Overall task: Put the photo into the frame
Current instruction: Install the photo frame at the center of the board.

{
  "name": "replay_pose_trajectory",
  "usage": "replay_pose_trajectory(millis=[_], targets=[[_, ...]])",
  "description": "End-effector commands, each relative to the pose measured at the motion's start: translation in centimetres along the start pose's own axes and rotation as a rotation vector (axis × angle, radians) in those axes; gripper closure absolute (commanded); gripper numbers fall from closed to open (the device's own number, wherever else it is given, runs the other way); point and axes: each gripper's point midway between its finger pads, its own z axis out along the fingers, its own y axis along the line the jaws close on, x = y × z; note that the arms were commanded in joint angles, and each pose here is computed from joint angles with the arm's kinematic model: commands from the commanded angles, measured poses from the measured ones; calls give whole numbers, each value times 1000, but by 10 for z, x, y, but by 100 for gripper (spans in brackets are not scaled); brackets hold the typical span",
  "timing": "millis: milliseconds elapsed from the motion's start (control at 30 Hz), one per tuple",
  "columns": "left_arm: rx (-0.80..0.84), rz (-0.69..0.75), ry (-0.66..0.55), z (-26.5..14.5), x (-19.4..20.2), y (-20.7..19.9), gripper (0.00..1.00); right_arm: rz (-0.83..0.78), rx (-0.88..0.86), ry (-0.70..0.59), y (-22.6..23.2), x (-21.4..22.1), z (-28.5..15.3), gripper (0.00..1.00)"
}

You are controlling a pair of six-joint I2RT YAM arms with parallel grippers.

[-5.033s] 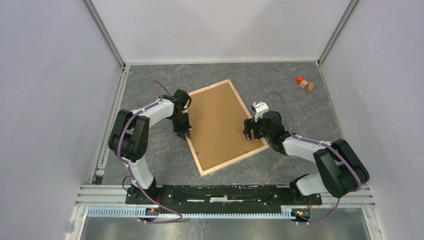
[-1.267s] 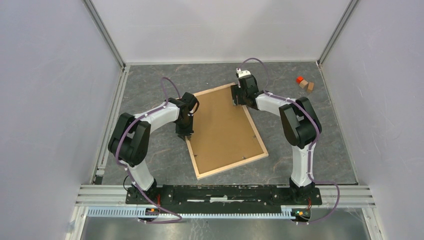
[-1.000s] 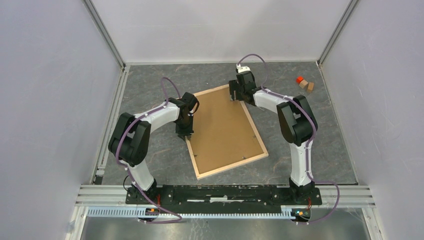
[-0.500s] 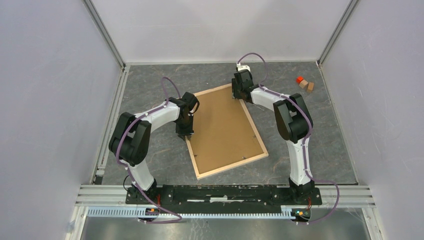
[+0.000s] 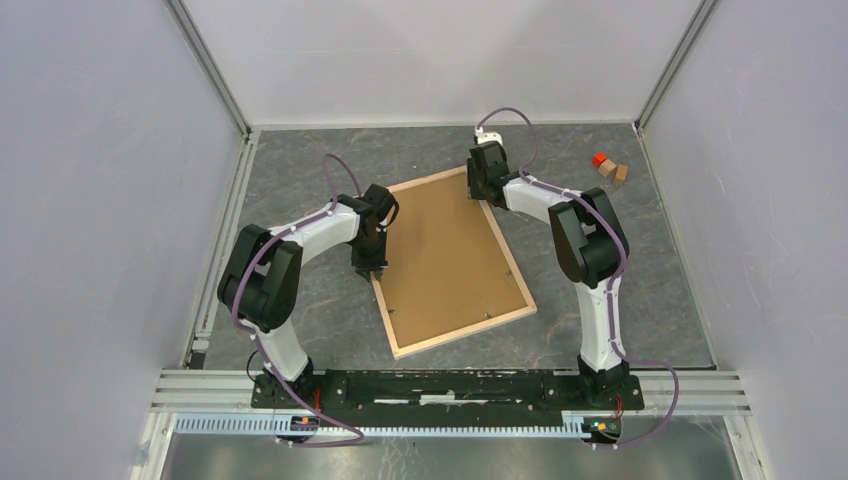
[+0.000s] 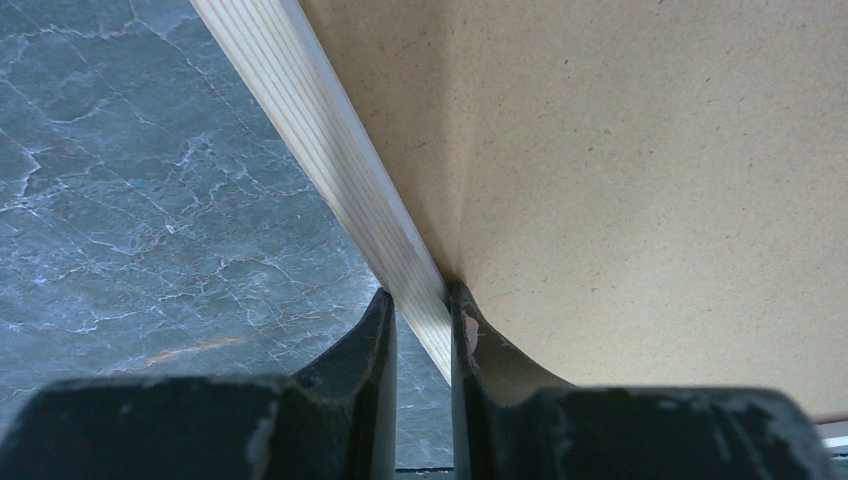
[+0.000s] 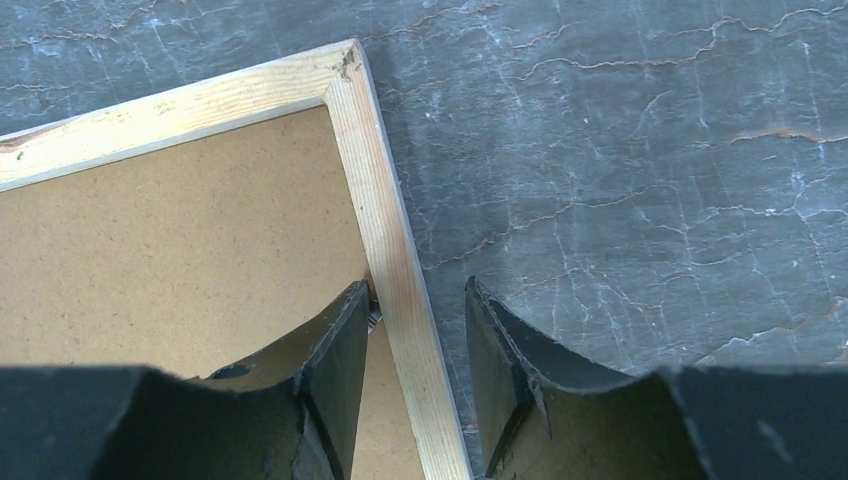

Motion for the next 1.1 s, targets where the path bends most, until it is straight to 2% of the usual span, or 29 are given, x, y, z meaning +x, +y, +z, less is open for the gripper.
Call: replay_pose_trajectory(millis=[0, 700, 800, 900, 1067], targets=[[-83, 128, 49, 16, 11, 18, 98, -18, 26, 30, -11, 10, -12, 55], [-61, 126, 71, 21, 11, 12, 98, 9, -13, 29, -14, 12, -15, 55], [-95, 131, 87, 24, 12, 17, 98, 1, -30, 27, -11, 4, -16, 46], [-117, 128, 83, 22, 8, 20, 98, -6, -39, 10, -15, -4, -27, 31], [-140, 116, 92, 25, -1, 20, 98, 27, -95, -25, -29, -3, -48, 22]])
